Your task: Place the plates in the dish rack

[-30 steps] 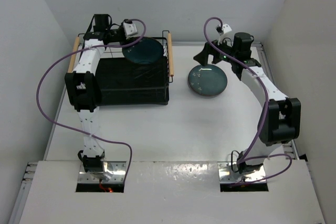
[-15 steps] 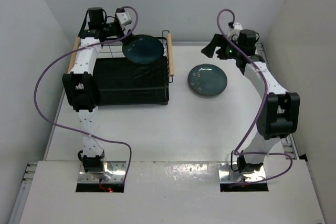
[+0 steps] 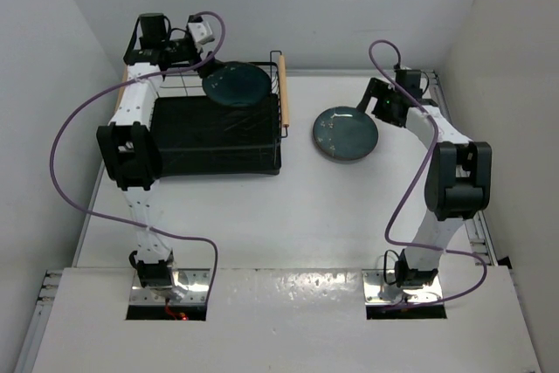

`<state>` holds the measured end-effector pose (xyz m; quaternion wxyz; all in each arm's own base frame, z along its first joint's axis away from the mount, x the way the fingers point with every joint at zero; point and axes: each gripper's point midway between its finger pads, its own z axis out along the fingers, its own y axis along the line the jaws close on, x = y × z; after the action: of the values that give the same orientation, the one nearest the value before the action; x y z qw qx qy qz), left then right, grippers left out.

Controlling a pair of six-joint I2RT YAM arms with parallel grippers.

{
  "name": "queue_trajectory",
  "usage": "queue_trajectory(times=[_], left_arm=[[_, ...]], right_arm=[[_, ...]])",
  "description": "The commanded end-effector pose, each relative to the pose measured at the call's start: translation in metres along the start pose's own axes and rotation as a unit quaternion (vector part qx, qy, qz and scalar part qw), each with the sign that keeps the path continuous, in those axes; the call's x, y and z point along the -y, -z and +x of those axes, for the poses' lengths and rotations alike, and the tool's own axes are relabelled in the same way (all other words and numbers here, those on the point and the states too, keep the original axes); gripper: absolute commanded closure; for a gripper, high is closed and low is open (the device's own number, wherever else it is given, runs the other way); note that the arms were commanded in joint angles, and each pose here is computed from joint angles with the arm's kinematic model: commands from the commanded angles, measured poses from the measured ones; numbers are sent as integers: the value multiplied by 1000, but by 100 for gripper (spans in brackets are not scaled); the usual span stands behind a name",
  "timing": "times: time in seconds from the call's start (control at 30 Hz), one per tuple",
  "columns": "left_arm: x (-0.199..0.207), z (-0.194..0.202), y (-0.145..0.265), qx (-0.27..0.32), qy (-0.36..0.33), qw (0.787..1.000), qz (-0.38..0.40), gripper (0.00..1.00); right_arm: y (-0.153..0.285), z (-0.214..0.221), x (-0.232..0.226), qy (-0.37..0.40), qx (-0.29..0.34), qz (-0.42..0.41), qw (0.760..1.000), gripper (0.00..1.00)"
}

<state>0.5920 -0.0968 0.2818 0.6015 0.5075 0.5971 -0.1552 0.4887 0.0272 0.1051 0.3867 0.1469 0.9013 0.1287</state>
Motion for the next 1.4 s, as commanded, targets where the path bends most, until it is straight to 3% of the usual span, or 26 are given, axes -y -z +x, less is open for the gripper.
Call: queue_trajectory(times=[0.0,0.37,0.47,0.5,0.67,0.87,1.37], left_arm=[[-1,-27,16,11,-52,999,-2,14],[12,-18,13,-1,-39,999,11,14],[13,-17,13,-3,-41,999,13,8],[13,-19,14,-3,-41,999,13,0],[1,-38,18,7,-64,998,2,0],[30,-21,13,-7,-32,998,45,0],[46,-10,14,-27,-28,997,64,0]], right_arm=[[8,-12,4,7,27,13,1000,1],[12,-9,1,17,29,-3,999,1],[13,-7,0,20,29,-6,999,1],[14,-9,-1,18,31,-7,999,1],[13,-8,-4,21,28,-15,999,1],[15,-8,-3,23,31,-15,999,1],[15,-8,-3,18,31,-22,999,1]])
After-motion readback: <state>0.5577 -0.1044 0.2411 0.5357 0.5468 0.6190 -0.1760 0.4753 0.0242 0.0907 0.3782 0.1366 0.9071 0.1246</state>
